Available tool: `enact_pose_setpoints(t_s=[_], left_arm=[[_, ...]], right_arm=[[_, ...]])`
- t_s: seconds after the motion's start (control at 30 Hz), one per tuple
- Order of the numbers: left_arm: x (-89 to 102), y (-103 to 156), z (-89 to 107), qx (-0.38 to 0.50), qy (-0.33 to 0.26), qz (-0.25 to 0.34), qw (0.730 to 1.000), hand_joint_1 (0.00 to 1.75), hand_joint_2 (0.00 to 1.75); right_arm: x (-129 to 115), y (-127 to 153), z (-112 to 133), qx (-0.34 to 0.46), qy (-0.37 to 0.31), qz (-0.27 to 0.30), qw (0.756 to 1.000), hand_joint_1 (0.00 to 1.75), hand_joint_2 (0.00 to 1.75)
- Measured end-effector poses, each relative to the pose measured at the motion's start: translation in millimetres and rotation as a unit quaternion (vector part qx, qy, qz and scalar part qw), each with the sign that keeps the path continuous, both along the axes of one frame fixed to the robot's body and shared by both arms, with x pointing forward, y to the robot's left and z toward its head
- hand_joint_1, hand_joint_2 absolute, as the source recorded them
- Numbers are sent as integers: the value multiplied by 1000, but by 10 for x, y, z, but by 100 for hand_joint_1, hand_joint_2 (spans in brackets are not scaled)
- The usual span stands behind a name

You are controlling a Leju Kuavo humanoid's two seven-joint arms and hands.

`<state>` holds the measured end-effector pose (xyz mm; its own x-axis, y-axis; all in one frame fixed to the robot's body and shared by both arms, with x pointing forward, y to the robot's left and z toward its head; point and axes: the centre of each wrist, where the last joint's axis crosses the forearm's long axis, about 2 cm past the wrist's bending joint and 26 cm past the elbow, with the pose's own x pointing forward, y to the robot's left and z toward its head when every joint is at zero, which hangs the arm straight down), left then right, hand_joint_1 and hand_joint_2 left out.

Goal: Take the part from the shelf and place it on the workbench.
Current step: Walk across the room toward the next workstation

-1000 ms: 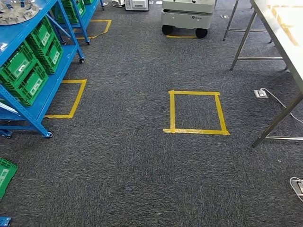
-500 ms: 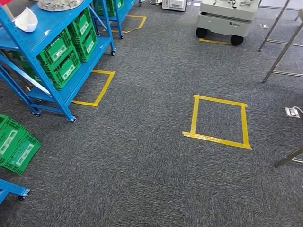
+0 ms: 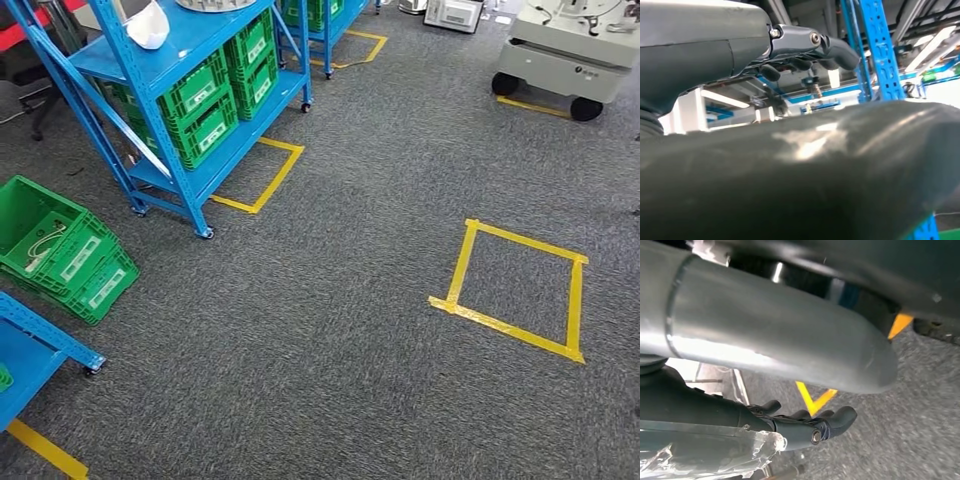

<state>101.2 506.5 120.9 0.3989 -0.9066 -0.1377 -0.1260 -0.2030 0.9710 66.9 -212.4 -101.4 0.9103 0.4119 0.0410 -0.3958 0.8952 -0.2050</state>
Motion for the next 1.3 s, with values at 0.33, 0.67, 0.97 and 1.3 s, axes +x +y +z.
enact_pose_setpoints(t_s=[0.33,0.67,0.97,1.3], left_arm=[[149,-252,-64,-16,-9,-3,1000,0,0],[215,-426,-114,-28,-9,1,1000,0,0],[252,-497,-122,-33,-10,-3,999,0,0],[267,-501,-112,-34,-11,-1,999,0,0]], right_arm=[[-59,-135,-29,-7,10,-6,1000,0,0],[-69,-211,-39,-12,12,-8,1000,0,0],[-86,-237,-45,-10,8,-6,1000,0,0],[-106,-241,-48,-13,16,-8,1000,0,0]])
